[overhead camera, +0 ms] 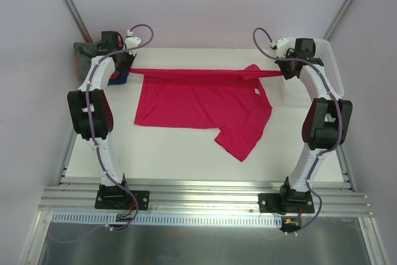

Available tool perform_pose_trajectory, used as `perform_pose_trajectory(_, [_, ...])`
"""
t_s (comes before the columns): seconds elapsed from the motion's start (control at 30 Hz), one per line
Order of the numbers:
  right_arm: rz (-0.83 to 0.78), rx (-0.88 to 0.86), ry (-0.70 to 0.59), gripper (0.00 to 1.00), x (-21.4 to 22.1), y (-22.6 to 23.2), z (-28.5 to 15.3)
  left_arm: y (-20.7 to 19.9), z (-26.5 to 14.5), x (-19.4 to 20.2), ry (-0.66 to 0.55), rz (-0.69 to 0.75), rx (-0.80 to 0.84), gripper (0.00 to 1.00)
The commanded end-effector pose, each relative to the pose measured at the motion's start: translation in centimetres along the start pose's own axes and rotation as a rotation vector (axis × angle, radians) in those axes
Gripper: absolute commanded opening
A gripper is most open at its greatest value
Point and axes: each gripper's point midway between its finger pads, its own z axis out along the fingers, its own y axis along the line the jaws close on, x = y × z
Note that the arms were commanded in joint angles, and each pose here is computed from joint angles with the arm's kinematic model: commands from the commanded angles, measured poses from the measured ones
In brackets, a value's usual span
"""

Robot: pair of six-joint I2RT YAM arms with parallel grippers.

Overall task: Fold and stack the t-shirts
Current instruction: Flatten out the tshirt

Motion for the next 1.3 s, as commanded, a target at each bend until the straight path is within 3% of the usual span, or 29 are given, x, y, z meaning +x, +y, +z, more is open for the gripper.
perform_pose_trajectory(0.0, [0.018, 0.119, 0.009, 0.01, -0.5, -2.4, -5.2, 3.9, -4.0, 1.0, 0.005, -0.030, -0.144, 0.00])
perform_pose_trajectory(0.23, [0.053, 0.008, -0.019, 0.01, -1.0, 3.4, -8.1, 1.4, -5.4, 0.8, -0.020, -0.058, -0.101, 0.00])
perform_pose_trajectory(0.37, [0.092, 0.038, -0.139, 0.00, -3.6, 4.8, -13.1, -0.1, -9.6, -1.9, -0.133, -0.147, -0.078, 0.00])
perform_pose_trajectory(0.47, [0.153, 0.127, -0.250, 0.01, -6.1, 2.4, -18.3, -0.7, -18.2, -7.4, -0.350, -0.188, -0.109, 0.00])
perform_pose_trajectory(0.53, [0.173, 0.208, -0.400, 0.01, -9.5, 0.2, -24.6, -1.6, -22.2, -9.7, -0.455, -0.191, -0.092, 0.00])
perform_pose_trajectory(0.57, [0.218, 0.253, -0.445, 0.00, -9.8, -1.5, -27.1, -1.8, -26.3, -11.6, -0.547, -0.175, -0.111, 0.00])
perform_pose_trajectory(0.7, [0.254, 0.380, -0.712, 0.01, -12.2, -2.5, -39.6, -3.4, -35.5, -14.5, -0.737, -0.135, -0.139, 0.00])
perform_pose_trajectory(0.73, [0.259, 0.388, -0.739, 0.01, -11.9, -1.9, -40.8, -4.2, -37.4, -14.9, -0.777, -0.124, -0.128, 0.00])
perform_pose_trajectory(0.8, [0.259, 0.406, -0.833, 0.00, -11.3, 0.3, -45.6, -5.9, -41.6, -14.7, -0.848, -0.108, -0.134, 0.00])
perform_pose_trajectory(0.97, [0.236, 0.468, -0.914, 0.01, -8.2, 4.2, -52.9, -9.1, -49.7, -12.2, -0.956, -0.035, -0.202, 0.00])
perform_pose_trajectory(1.07, [0.202, 0.537, -0.962, 0.01, -6.8, 5.7, -57.1, -10.1, -52.7, -10.5, -0.984, 0.009, -0.263, 0.00])
perform_pose_trajectory(1.27, [0.152, 0.610, -0.943, 0.01, -4.9, 6.4, -59.6, -10.3, -54.3, -8.8, -0.952, 0.040, -0.333, 0.00])
